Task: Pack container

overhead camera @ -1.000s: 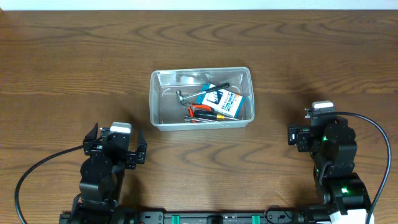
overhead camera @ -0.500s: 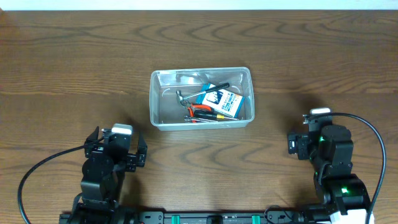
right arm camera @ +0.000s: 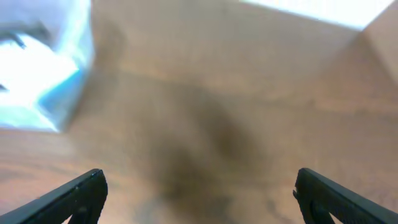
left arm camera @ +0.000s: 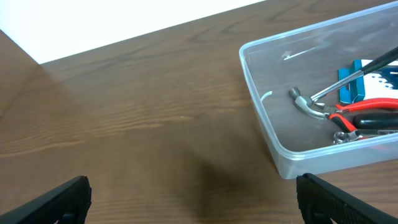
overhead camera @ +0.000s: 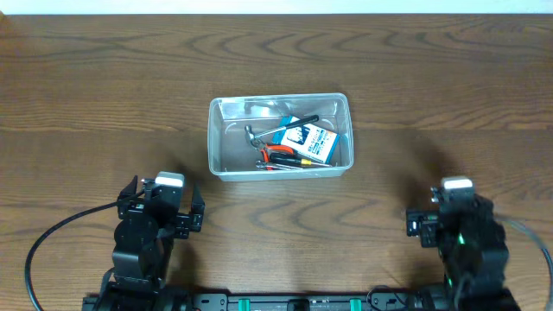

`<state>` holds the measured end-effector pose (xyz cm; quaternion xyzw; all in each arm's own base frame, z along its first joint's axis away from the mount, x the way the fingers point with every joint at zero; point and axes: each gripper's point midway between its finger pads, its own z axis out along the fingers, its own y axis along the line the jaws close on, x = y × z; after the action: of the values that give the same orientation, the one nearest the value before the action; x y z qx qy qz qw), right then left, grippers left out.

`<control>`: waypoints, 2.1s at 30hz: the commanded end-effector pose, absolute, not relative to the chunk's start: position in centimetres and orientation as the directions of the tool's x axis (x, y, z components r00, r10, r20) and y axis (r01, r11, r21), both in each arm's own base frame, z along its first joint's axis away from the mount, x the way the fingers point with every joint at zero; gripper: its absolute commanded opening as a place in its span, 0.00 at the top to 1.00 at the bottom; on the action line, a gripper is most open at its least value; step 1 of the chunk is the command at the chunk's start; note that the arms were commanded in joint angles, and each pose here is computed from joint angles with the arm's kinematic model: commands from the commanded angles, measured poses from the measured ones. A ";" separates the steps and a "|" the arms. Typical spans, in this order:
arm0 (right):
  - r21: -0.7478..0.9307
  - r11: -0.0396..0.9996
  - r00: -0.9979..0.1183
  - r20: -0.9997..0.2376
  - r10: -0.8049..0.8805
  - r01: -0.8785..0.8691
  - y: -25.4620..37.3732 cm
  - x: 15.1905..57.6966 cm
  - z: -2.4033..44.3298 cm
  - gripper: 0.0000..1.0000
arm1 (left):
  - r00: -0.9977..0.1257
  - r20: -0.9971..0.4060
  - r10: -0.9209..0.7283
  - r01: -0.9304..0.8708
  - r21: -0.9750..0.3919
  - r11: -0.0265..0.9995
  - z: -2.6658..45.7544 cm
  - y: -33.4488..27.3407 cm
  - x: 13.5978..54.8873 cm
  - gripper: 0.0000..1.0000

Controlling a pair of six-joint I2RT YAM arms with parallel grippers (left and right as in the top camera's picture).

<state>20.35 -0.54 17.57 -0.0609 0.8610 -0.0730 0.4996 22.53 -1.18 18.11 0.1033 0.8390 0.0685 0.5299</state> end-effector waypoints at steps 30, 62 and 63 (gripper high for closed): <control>-0.040 0.995 -0.068 -0.997 -0.047 -0.096 2.5 24.5 15.7 0.01 | -0.408 -0.876 0.258 0.096 0.240 0.966 18.4 -1.0 22.5 0.02; -0.040 0.995 -0.068 -0.997 -0.047 -0.096 2.5 24.5 15.7 0.01 | -0.422 -0.905 -0.051 -0.030 -0.042 0.999 17.3 -0.4 19.1 0.02; -0.040 0.995 -0.068 -0.997 -0.047 -0.096 2.5 24.5 15.7 0.01 | -0.405 -0.913 -0.053 -0.029 -0.045 0.999 17.3 -0.4 19.1 0.02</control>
<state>24.55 2.11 15.83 -0.0396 0.7312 0.0148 0.6808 19.33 -0.37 17.26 0.0227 0.8475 0.0236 0.5298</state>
